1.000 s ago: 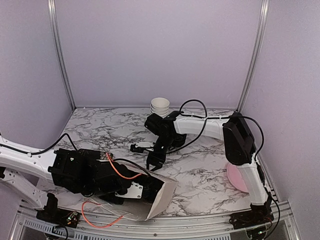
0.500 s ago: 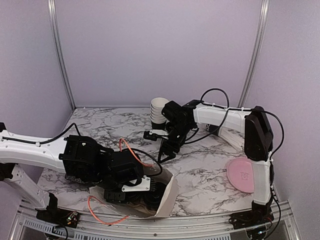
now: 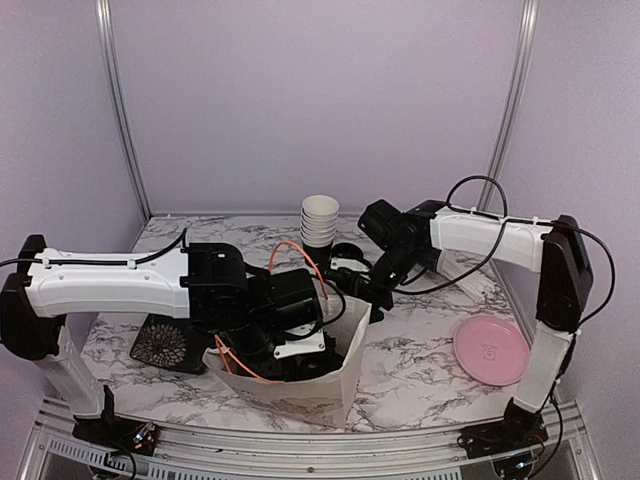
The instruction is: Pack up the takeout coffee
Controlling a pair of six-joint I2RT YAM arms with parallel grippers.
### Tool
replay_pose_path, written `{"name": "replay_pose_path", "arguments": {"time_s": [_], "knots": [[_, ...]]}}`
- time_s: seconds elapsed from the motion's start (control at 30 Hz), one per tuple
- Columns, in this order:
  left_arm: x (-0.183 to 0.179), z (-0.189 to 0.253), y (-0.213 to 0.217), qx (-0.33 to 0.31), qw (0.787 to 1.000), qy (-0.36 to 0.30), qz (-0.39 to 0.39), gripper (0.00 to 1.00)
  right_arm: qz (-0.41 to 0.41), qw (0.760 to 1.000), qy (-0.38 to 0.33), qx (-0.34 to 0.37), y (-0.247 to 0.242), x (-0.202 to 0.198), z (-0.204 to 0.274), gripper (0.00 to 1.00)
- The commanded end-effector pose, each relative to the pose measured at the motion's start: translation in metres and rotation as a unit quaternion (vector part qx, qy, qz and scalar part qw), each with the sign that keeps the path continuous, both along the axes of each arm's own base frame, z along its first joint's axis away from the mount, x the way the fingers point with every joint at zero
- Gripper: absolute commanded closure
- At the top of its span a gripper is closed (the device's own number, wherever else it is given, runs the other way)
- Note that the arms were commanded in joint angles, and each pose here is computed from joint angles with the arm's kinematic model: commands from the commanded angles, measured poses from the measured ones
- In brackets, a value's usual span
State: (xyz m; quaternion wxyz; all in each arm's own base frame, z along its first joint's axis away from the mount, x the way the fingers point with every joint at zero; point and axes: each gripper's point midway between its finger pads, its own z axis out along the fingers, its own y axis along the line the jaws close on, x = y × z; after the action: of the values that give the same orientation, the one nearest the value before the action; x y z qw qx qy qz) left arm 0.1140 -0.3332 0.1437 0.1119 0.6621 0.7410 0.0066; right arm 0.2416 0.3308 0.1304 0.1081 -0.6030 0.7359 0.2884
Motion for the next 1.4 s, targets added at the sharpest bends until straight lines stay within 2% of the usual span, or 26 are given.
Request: {"name": "replay_pose_path", "arguments": {"time_s": [0.0, 0.27, 0.4, 0.6, 0.83, 0.9, 0.93, 1.13, 1.37], "knots": [[-0.026, -0.034, 0.001, 0.039, 0.994, 0.097, 0.008, 0.58, 0.002, 0.999, -0.024, 0.031, -0.008, 0.002, 0.018, 0.37], [-0.016, -0.034, -0.006, 0.036, 0.995, 0.091, 0.03, 0.56, -0.011, 0.998, -0.036, 0.05, -0.019, -0.003, 0.031, 0.37], [-0.016, -0.026, -0.006, 0.024, 0.995, 0.092, 0.045, 0.46, -0.014, 0.998, -0.042, 0.054, -0.021, -0.005, 0.038, 0.36], [-0.003, -0.002, -0.007, -0.005, 0.997, 0.049, 0.057, 0.3, -0.021, 0.997, -0.053, 0.055, -0.024, -0.004, 0.047, 0.36], [0.004, 0.028, -0.014, -0.046, 0.997, 0.025, 0.049, 0.2, -0.03, 0.997, -0.063, 0.045, -0.028, -0.001, 0.05, 0.35], [0.005, 0.034, -0.016, -0.055, 0.997, 0.019, 0.047, 0.03, -0.032, 0.996, -0.065, 0.044, -0.029, -0.001, 0.051, 0.35], [0.006, 0.037, -0.016, -0.058, 0.997, 0.016, 0.047, 0.01, -0.033, 0.996, -0.065, 0.043, -0.029, -0.001, 0.051, 0.35], [0.01, 0.051, -0.016, -0.073, 0.996, 0.001, 0.04, 0.01, -0.038, 0.996, -0.07, 0.036, -0.031, 0.003, 0.05, 0.34], [0.022, 0.091, -0.021, -0.125, 0.991, -0.027, 0.043, 0.01, -0.037, 0.996, -0.078, 0.034, -0.03, 0.011, 0.056, 0.34]]}}
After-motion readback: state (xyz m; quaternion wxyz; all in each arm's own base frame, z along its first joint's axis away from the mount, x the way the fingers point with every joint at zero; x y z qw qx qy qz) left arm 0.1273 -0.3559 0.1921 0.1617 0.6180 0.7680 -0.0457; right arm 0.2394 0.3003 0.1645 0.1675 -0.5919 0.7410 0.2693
